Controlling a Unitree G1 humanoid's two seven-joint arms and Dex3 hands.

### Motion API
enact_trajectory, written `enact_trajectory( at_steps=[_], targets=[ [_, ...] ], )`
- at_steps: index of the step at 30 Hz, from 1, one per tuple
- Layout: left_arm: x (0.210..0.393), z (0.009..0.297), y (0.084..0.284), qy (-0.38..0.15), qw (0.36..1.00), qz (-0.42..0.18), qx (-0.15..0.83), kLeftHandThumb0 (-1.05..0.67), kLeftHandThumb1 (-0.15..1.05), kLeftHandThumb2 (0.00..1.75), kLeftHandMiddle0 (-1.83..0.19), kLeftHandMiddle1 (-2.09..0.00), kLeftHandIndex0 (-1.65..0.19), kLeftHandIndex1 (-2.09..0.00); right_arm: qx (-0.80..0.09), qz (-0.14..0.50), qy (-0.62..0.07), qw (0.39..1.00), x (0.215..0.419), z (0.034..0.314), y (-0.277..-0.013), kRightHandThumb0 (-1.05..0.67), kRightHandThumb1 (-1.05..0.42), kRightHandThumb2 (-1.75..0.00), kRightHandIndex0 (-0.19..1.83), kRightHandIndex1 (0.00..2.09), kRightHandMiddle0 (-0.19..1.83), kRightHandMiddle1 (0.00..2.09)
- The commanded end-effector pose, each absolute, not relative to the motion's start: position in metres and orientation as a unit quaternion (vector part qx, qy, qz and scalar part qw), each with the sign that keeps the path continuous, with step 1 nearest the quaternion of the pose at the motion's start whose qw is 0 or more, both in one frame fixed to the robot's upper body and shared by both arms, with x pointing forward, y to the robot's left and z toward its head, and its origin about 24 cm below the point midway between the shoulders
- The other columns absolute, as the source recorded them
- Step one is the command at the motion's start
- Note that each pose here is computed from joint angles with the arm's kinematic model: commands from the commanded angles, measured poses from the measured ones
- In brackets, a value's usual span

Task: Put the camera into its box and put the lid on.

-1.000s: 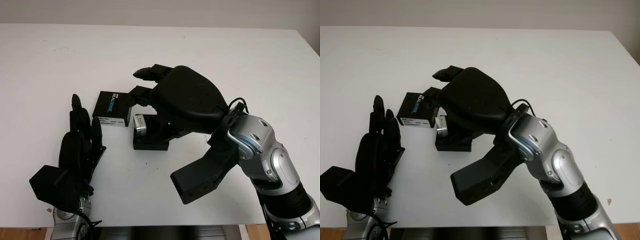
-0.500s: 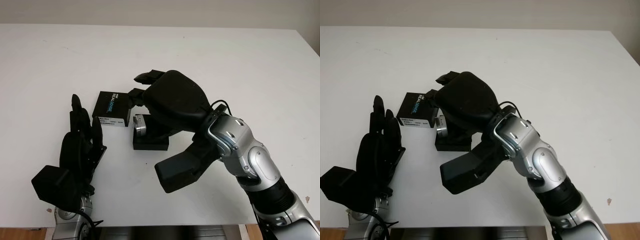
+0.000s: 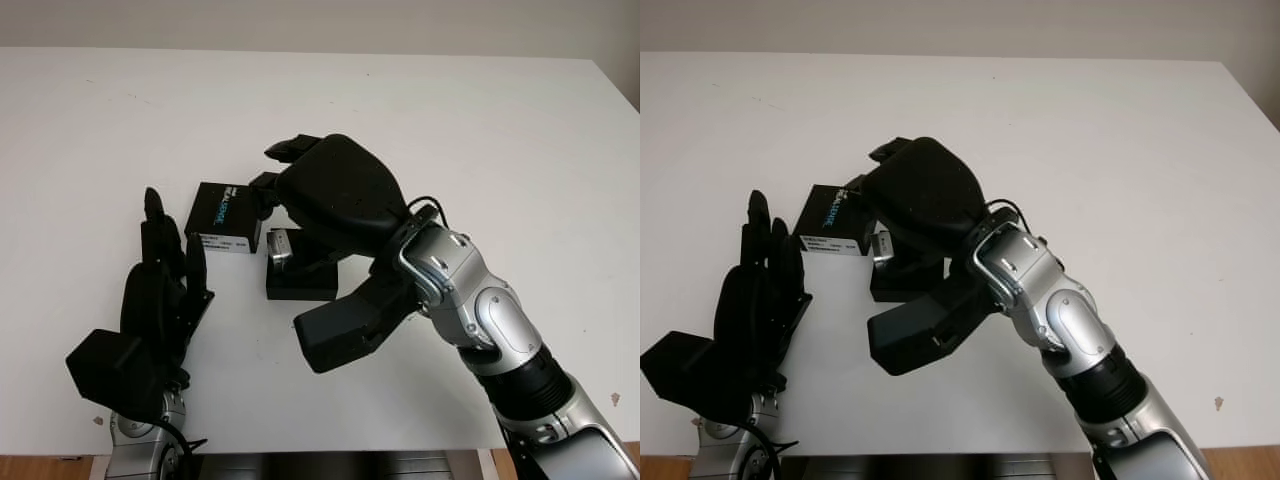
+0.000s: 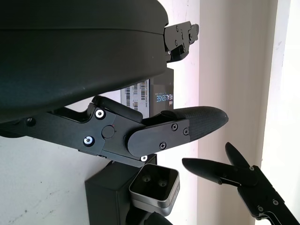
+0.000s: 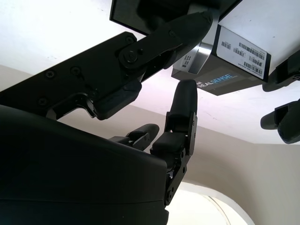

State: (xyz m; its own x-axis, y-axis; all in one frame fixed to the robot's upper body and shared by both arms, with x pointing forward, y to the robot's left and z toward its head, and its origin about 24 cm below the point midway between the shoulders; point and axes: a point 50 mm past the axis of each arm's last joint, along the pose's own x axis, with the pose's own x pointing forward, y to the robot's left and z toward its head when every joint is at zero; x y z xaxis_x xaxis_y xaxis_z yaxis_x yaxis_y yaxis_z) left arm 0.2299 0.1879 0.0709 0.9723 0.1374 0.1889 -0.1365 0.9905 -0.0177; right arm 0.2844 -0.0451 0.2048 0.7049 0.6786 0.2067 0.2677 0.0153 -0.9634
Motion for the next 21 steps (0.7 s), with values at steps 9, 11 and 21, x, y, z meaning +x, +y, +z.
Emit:
enact_trajectory(
  at_steps=[9, 11, 21],
  targets=[
    [0.2306, 0.0717, 0.1876, -0.101, 0.992, 0.068, -0.003, -0.65, 1.05, 0.62, 0.19, -0.03, 0.19, -0.02, -0.672, 0.177, -0.350, 0.628, 0.2806, 0.2069, -0.0433, -0.80, -0.84, -0.05, 0.49, 0.20, 0.69, 1.05],
    [0.2304, 0.0715, 0.1877, -0.102, 0.992, 0.067, -0.004, -0.65, 1.05, 0.62, 0.19, -0.02, 0.19, -0.01, -0.672, 0.180, -0.349, 0.628, 0.2809, 0.2058, -0.0430, -0.79, -0.83, -0.05, 0.49, 0.20, 0.69, 1.06],
    [0.2301, 0.0719, 0.1863, -0.102, 0.992, 0.068, -0.003, -0.65, 1.05, 0.62, 0.19, -0.04, 0.19, -0.03, -0.686, 0.185, -0.357, 0.606, 0.2824, 0.2013, -0.0410, -0.82, -0.85, -0.06, 0.50, 0.19, 0.60, 0.93]
  ],
)
